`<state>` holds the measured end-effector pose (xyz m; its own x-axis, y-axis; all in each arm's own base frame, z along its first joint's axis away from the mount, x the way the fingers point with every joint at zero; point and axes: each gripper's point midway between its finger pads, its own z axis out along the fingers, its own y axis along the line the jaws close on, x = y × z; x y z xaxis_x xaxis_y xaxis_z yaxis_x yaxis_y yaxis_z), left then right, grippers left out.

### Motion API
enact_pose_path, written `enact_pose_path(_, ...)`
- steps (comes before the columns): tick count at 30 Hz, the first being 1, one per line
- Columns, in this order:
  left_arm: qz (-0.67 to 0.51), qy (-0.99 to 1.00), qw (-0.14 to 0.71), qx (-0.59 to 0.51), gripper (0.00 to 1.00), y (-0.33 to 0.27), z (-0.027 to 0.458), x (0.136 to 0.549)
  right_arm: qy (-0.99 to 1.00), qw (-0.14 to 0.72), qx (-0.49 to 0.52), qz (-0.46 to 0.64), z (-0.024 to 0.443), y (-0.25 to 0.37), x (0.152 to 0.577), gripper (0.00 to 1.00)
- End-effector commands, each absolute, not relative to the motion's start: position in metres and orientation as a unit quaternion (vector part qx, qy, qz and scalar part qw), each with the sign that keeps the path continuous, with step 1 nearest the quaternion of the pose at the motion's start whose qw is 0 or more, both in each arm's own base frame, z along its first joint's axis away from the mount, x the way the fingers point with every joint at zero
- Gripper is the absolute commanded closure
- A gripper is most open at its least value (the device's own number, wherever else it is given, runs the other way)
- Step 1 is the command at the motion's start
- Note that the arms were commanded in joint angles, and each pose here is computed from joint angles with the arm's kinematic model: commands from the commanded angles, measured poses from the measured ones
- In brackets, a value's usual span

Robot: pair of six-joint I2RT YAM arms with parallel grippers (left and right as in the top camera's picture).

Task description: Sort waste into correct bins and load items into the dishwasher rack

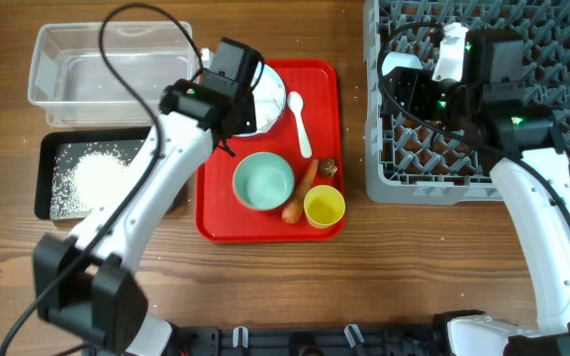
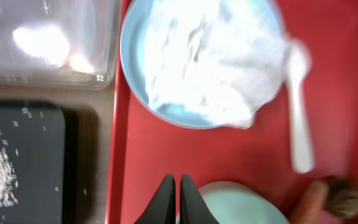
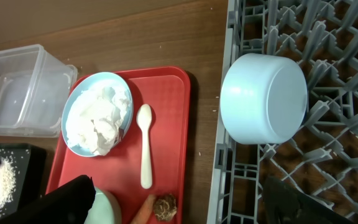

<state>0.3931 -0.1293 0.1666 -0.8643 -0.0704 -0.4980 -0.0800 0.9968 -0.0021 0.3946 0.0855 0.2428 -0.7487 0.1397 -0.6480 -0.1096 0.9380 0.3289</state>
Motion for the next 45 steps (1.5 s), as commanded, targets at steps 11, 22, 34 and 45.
enact_pose_path(11, -0.046, 0.982, 0.173, 0.063, 0.34, -0.158, 0.133, 0.373, 0.926, 0.337, 0.002, 0.17, 0.228, 0.086, 0.396, 0.11)
enact_pose_path(22, -0.125, 0.956, 0.071, 0.256, 0.07, -0.199, 0.063, 0.356, 0.936, 0.305, 0.008, 0.175, 0.204, 0.09, 0.4, 0.11)
enact_pose_path(34, -0.022, 0.989, 0.019, 0.147, 0.36, -0.155, 0.044, 0.346, 0.94, 0.293, 0.008, 0.173, 0.2, 0.089, 0.396, 0.1)
enact_pose_path(45, -0.05, 0.993, 0.007, 0.108, 0.96, -0.161, 0.025, 0.335, 0.941, 0.29, 0.006, 0.172, 0.199, 0.089, 0.395, 0.1)
